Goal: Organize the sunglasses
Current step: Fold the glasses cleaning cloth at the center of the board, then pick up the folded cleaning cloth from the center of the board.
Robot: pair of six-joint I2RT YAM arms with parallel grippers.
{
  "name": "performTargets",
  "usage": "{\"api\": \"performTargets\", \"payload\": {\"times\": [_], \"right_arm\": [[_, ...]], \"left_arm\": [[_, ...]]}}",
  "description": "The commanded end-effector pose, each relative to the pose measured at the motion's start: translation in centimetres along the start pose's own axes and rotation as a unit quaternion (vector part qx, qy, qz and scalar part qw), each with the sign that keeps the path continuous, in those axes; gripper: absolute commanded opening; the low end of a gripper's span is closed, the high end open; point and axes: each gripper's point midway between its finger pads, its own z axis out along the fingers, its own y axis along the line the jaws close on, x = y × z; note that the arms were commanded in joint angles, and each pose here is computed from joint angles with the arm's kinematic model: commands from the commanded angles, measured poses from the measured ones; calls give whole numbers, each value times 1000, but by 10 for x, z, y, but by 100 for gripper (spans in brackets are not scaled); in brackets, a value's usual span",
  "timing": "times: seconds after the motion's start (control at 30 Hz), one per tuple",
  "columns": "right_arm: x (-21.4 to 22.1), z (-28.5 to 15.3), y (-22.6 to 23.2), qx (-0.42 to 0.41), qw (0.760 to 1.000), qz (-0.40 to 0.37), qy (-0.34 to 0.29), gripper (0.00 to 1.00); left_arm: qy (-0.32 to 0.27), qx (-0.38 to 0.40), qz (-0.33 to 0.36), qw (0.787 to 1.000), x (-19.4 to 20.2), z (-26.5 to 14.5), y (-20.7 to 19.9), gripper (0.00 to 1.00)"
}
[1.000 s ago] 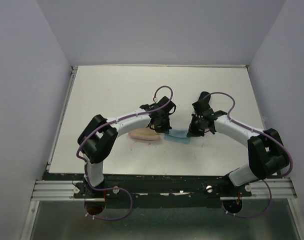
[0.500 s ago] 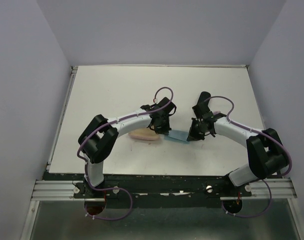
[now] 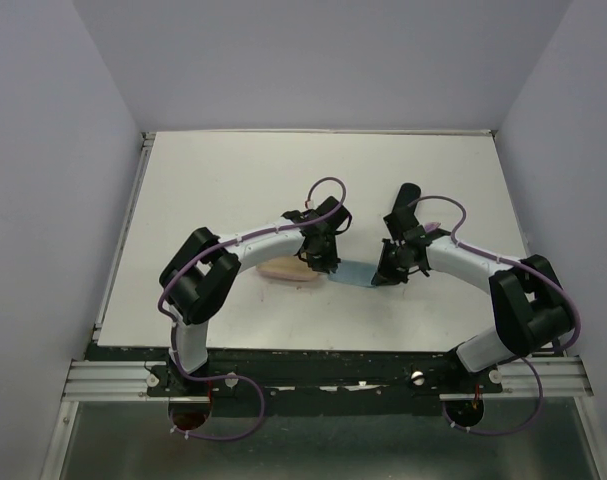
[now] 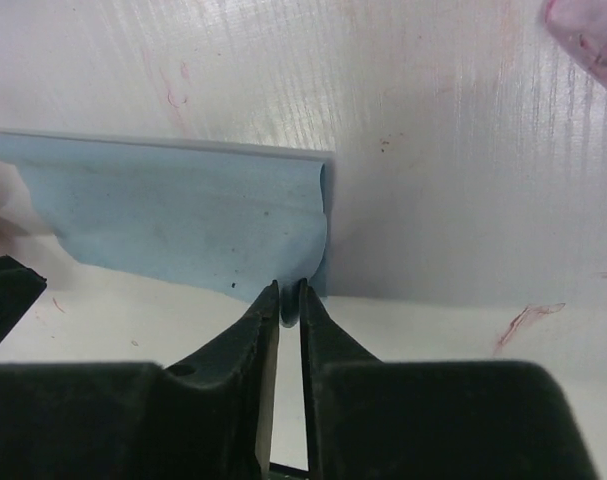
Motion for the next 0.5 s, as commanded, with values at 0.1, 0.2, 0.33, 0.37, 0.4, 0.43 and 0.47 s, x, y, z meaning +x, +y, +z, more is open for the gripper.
{"api": "performTargets", "payload": {"times": [0.1, 0.2, 0.33, 0.37, 0.4, 0.43, 0.47], "right_arm": [[4, -8, -3, 1, 1000, -3, 0, 29], [-2, -15, -5, 9, 1000, -6, -17, 35], [-9, -21, -10, 22, 999, -6, -40, 41], [-10, -20, -11, 23, 999, -7, -42, 42], [-11, -20, -9, 19, 999, -5, -45, 42], [-13, -18, -7, 15, 999, -2, -50, 42], [-13, -17, -6, 9, 999, -3, -51, 42]], "left_arm": [[-1, 6, 15, 1000, 4, -11, -6, 39], [-7, 8, 22, 1000, 2, -13, -9, 48], [-13, -6, 28, 999, -3, -12, -8, 52], [-15, -8, 30, 999, -4, -10, -7, 52], [-16, -12, 31, 999, -6, -9, -6, 52], [-18, -13, 33, 999, -9, -9, -6, 52], [-20, -11, 37, 999, -10, -7, -7, 52]]}}
